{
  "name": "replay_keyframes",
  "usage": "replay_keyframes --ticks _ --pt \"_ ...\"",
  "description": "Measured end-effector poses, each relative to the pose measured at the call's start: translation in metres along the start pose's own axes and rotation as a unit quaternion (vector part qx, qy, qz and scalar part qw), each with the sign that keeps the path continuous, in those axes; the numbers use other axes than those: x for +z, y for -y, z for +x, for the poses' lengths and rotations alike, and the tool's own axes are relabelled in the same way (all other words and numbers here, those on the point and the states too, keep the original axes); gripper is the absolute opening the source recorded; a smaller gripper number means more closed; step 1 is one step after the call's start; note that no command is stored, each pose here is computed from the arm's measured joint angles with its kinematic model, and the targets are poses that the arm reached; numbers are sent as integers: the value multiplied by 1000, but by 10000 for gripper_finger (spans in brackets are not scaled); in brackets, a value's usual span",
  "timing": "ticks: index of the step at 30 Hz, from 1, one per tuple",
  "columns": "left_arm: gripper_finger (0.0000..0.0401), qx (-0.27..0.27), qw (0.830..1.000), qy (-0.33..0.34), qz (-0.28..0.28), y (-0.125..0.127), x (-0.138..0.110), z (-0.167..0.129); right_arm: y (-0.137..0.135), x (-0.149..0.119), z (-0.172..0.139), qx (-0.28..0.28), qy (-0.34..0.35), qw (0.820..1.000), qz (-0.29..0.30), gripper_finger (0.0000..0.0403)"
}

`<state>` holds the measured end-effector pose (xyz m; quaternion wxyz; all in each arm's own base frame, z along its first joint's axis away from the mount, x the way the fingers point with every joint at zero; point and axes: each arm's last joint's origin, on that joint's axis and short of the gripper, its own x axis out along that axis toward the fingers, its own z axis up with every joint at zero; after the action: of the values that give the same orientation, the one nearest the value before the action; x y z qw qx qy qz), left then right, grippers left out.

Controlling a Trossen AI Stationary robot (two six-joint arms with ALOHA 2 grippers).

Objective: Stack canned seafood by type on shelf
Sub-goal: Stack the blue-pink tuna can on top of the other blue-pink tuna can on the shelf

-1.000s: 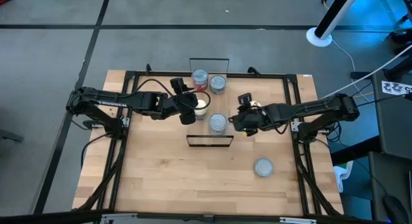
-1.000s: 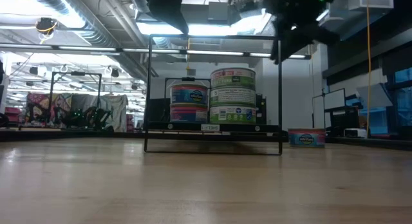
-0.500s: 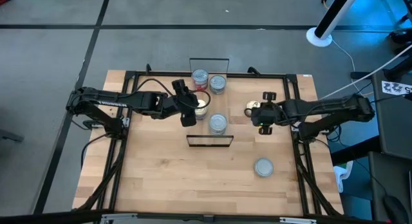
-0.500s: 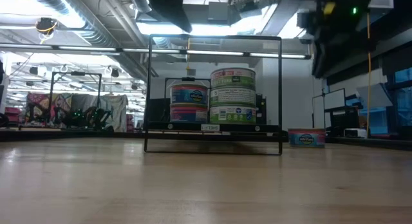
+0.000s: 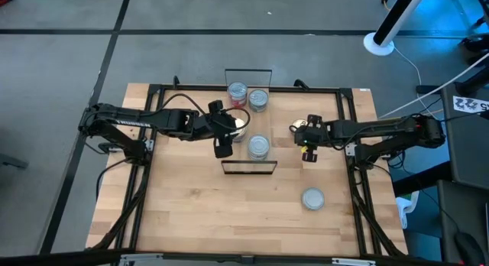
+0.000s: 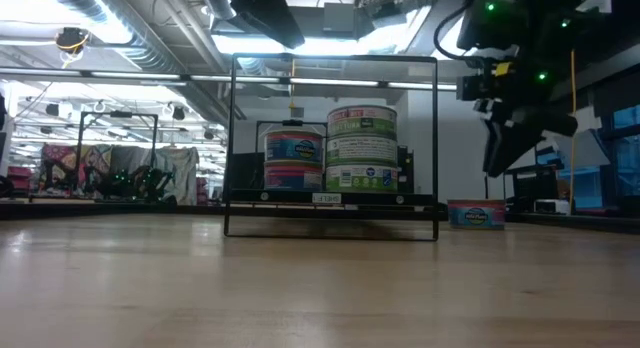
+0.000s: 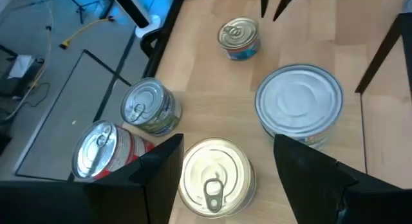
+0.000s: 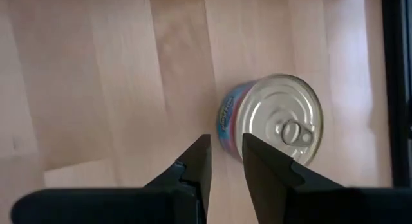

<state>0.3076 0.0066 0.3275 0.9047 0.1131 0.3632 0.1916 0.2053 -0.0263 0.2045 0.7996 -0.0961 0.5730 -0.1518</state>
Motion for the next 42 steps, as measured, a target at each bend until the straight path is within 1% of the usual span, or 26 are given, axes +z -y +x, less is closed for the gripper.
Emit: replay_keyframes --ticks 7,11,15,20,26,28,33,42 --pt "237 -1 1000 0 0 0 0 0 -1 1 2 1 0 1000 0 88" --pt "237 -2 1000 0 0 0 0 0 -2 5 8 -13 -1 1000 -6 88" --pt "237 -2 1000 0 0 0 0 0 0 7 19 -14 -21 1000 -20 88" --pt "237 -2 1000 0 -2 0 0 0 10 5 32 -28 -54 998 -3 88" --pt "237 -2 1000 0 -2 0 0 0 18 3 38 7 -64 998 21 88" --pt "237 -2 1000 0 -2 0 0 0 18 3 38 12 -63 998 18 88" --pt "237 -1 1000 0 0 0 0 0 17 3 38 16 -64 998 -4 88" --pt "237 -2 1000 0 0 0 0 0 17 3 38 14 -63 998 -5 88"
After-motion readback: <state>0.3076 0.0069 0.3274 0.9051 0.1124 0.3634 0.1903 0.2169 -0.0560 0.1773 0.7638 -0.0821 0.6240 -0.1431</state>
